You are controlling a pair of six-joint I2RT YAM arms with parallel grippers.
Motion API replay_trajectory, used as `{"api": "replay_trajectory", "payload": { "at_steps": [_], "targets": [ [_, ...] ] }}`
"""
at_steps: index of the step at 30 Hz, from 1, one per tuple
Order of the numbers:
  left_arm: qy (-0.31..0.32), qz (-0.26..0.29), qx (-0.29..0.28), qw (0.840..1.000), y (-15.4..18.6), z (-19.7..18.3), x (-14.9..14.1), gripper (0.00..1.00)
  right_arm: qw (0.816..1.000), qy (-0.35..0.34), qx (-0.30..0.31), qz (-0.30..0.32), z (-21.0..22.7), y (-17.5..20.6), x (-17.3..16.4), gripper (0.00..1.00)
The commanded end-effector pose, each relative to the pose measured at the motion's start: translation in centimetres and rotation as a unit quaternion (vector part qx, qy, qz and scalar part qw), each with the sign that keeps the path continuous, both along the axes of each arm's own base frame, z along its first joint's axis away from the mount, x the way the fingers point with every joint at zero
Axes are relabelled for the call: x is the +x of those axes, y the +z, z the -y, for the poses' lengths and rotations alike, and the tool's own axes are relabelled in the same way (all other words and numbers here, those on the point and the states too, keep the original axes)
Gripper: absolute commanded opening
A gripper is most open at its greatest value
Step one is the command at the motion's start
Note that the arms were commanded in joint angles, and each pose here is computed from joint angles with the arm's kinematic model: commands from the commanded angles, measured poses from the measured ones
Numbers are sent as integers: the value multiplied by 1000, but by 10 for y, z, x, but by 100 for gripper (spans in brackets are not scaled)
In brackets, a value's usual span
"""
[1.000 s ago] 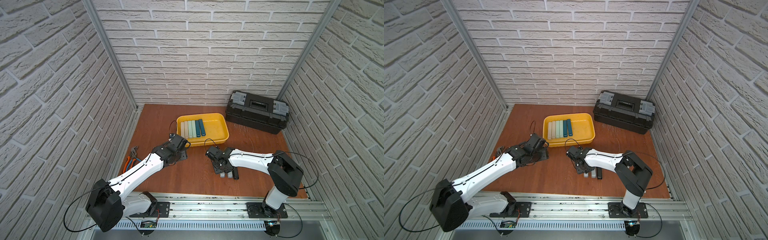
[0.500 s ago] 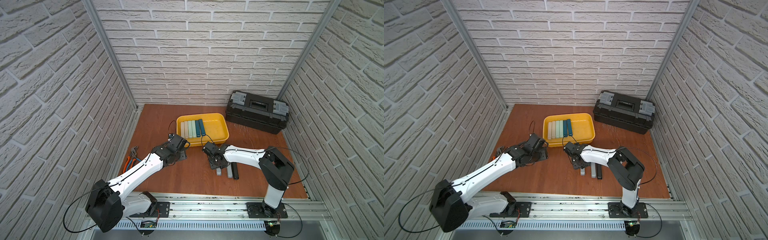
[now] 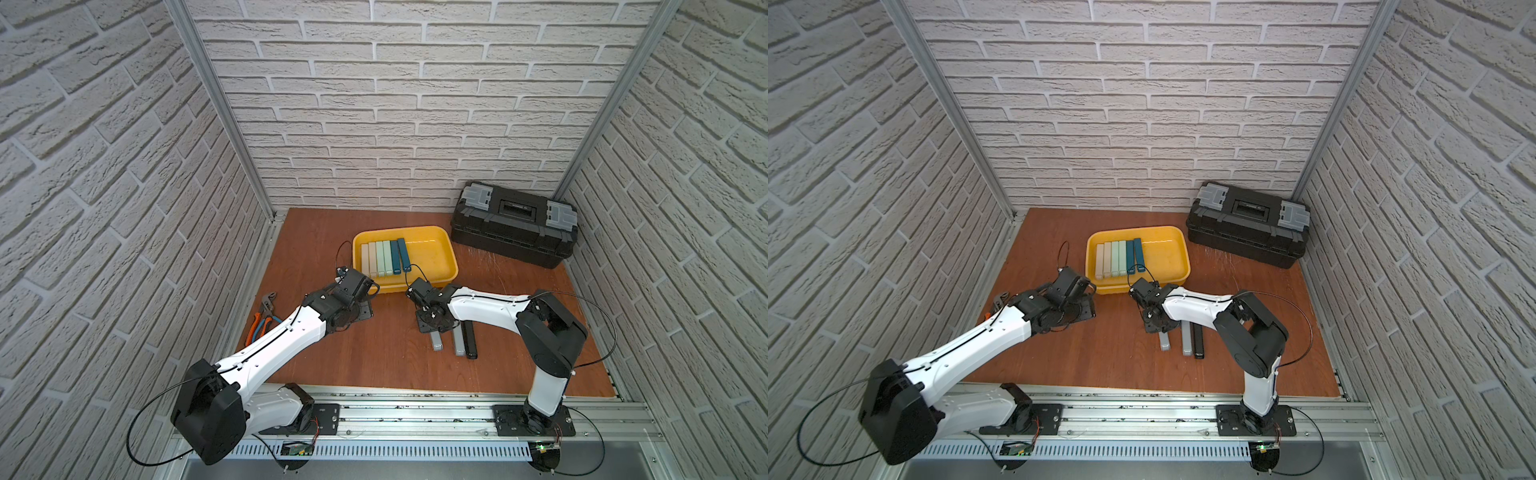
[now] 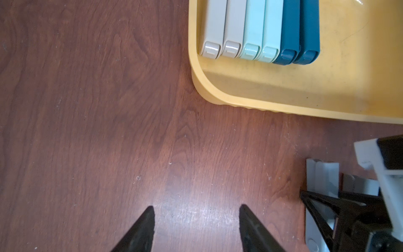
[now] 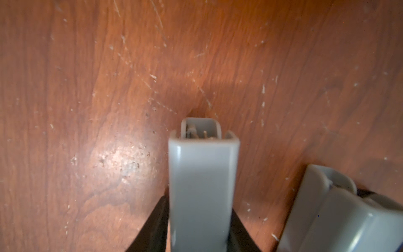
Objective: Put the pruning pliers into the storage box
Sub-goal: Pick up the pruning pliers from the center of the board.
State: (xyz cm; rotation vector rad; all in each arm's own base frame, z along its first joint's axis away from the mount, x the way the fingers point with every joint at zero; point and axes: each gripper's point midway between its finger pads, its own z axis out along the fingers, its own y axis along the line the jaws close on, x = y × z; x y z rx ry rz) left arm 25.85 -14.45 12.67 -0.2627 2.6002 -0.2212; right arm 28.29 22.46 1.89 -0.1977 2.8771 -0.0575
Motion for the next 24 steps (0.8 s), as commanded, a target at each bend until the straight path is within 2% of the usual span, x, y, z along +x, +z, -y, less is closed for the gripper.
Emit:
{"api": "replay_trajectory", "payload": {
  "at_steps": [1,6,8,13,18,24],
  "targets": [
    [8,13,-3,1000,11,-2,5,62,1000,-2,-5,6,4,2,-1,31],
    [6,17,-4,1000,14,-1,6,62,1000,0,-7,9,6,6,0,23],
    [8,18,-4,1000,14,-2,6,62,1000,1,-3,9,4,9,0,17],
    [7,18,-6,1000,15,-2,5,62,1000,3,6,14,2,25,0,15],
    [10,21,-7,1000,16,-5,3,62,999,14,32,38,-3,69,3,15],
    [11,24,-10,1000,16,-5,4,62,994,55,54,78,-23,126,33,15]
  ]
}}
